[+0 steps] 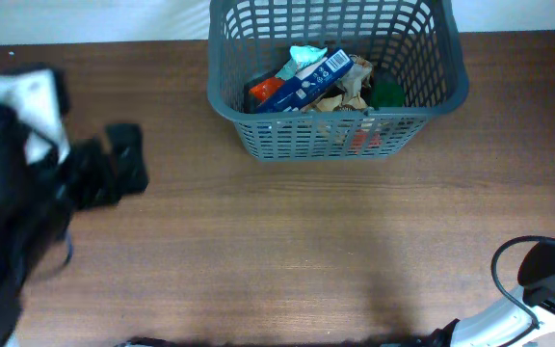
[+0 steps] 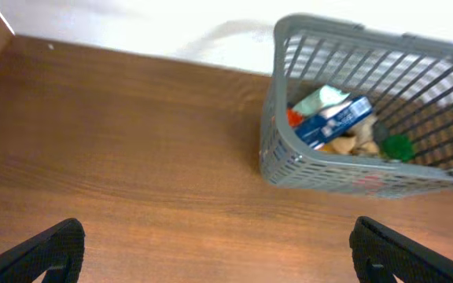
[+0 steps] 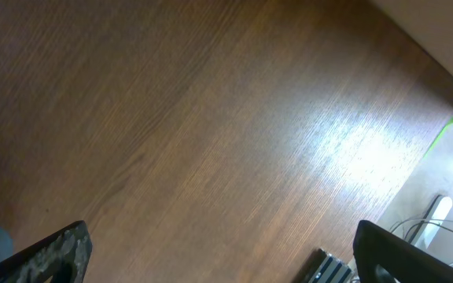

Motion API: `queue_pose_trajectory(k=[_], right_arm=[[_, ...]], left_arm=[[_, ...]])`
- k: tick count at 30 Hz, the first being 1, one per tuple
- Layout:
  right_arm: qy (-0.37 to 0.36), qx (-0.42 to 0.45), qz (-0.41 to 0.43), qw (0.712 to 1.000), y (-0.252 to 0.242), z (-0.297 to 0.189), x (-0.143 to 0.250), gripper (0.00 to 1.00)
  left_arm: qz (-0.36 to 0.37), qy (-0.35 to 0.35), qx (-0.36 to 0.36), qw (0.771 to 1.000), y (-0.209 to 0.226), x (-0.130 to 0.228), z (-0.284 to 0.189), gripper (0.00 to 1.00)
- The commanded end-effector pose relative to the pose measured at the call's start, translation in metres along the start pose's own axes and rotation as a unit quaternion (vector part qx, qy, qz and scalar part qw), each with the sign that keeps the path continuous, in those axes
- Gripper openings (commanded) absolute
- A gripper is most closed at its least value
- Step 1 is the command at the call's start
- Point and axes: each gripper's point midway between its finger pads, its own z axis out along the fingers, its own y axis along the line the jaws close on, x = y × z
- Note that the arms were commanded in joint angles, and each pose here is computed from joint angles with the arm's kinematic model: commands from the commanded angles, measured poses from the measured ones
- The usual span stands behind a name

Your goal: Pack container

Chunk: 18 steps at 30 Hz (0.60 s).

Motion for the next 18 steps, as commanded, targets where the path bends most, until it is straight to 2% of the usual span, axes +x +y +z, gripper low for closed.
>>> queue_pose_trajectory(k=[1,4,10,18], right_arm=[[0.001,0.001,0.004,1.000,0.000,0.002,0.000,0.99],[0.001,0.001,0.004,1.000,0.000,0.002,0.000,0.99],[0.001,0.001,0.004,1.000,0.000,0.002,0.000,0.99],[0.001,0.001,0.004,1.000,0.000,0.002,0.000,0.99]], left_arm=[[-0.021,-0.022,0.011,0.999,0.009,0.022,-0.036,0.99],[-0.023,-0.031,0.011,0.999,0.022,0.055,-0.061,0.99],[-0.021,-0.020,0.014,0.999,0.039,0.113,-0.073,0.99],[-0.022,-0.041,0.019,0.999,0.045,0.130,-0.088,0.99]])
